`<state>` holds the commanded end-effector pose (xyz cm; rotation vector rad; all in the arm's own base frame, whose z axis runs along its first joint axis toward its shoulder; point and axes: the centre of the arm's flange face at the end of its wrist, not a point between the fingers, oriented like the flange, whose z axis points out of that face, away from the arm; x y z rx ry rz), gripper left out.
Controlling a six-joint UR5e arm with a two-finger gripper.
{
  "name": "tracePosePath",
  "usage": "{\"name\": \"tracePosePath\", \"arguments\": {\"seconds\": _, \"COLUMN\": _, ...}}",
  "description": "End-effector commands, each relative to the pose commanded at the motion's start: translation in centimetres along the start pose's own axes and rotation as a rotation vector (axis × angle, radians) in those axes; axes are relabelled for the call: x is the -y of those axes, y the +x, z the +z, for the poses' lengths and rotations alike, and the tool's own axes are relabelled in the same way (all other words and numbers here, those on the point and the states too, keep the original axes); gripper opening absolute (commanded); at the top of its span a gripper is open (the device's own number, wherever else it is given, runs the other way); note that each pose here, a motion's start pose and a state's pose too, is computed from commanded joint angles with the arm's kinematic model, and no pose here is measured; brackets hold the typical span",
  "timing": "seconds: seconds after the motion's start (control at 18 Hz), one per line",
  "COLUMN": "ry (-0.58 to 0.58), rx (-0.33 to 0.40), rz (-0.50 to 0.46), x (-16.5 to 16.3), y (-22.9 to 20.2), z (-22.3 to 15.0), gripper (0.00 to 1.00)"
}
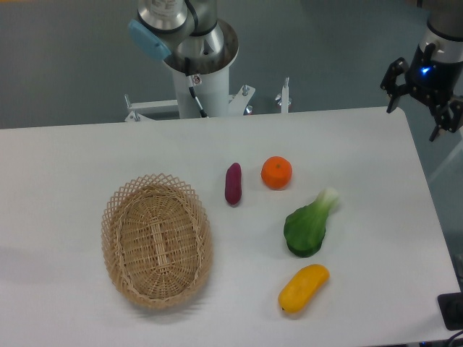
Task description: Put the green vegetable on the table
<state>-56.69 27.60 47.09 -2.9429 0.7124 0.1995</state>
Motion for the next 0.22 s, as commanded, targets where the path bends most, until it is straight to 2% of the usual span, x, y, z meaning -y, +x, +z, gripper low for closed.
{"name": "tracePosePath", "arguments": {"seconds": 0.22, "ry": 0.002, "rx": 0.001, "rz": -0.005, "x": 0.41, "y": 0.03, "z": -0.01, "gripper": 1.0}}
